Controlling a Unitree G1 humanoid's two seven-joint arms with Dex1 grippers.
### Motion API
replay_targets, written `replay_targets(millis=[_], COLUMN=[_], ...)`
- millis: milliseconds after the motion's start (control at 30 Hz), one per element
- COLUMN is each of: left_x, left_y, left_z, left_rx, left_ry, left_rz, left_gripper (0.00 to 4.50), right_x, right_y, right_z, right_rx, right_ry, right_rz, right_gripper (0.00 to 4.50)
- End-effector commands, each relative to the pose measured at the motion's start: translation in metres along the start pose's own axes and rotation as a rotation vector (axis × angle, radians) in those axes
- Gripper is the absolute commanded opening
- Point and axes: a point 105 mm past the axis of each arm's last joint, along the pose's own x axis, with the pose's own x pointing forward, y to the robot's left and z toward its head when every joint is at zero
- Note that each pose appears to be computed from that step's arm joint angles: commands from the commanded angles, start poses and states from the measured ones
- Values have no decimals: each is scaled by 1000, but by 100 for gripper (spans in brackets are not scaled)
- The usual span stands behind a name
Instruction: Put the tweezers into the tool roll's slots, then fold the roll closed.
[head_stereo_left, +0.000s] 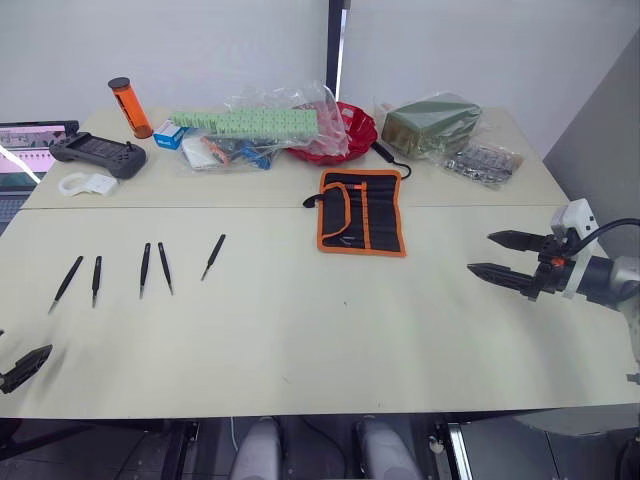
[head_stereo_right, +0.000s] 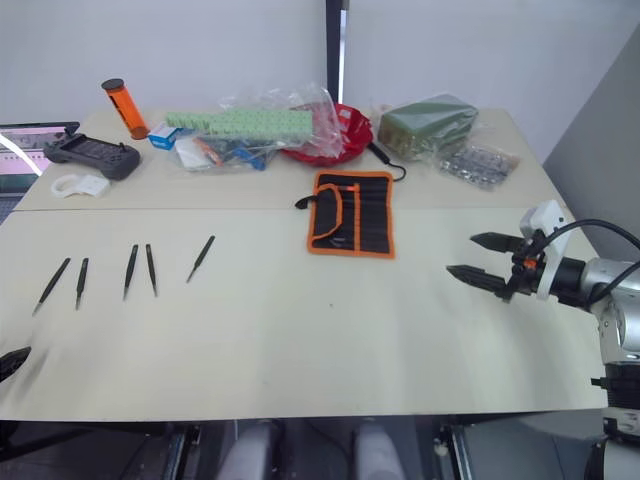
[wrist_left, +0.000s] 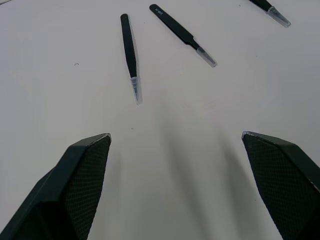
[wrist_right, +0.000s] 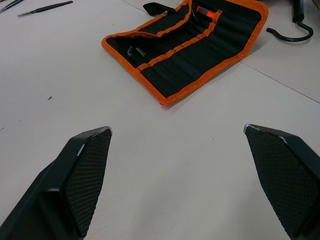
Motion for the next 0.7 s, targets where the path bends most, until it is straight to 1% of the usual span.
replay_targets(millis=[33,133,200,233,333,400,533,600,633,700], left_x=[6,23,31,36,49,53,56,55,55,54], left_y=[-5,-44,-63,-76,-123,-144,-180,-197,-205,-211], left_z=[34,87,108,116,149,163,189,197,201,204], left_rx=[14,5,8,17,28,38,61,94,97,92], left_ry=[-72,-200,-255,-268,-340,-367,-429,-447,-455,-460], left_rz=[-69,-284,-358,-405,-572,-638,-742,-781,-801,-816], left_gripper=[446,446,446,446,446,446,446,446,446,446], right_x=[3,14,18,20,32,38,58,71,79,89], right_y=[5,22,35,40,58,63,64,66,74,84], right_z=[15,28,36,39,43,44,30,28,28,31], right_rx=[-18,66,122,137,150,142,100,93,123,165], right_ry=[-68,-157,-200,-213,-232,-241,-161,-145,-146,-153], right_rz=[-4,25,46,45,15,-33,-205,-275,-251,-201], right_gripper=[450,450,450,450,450,450,450,450,450,450])
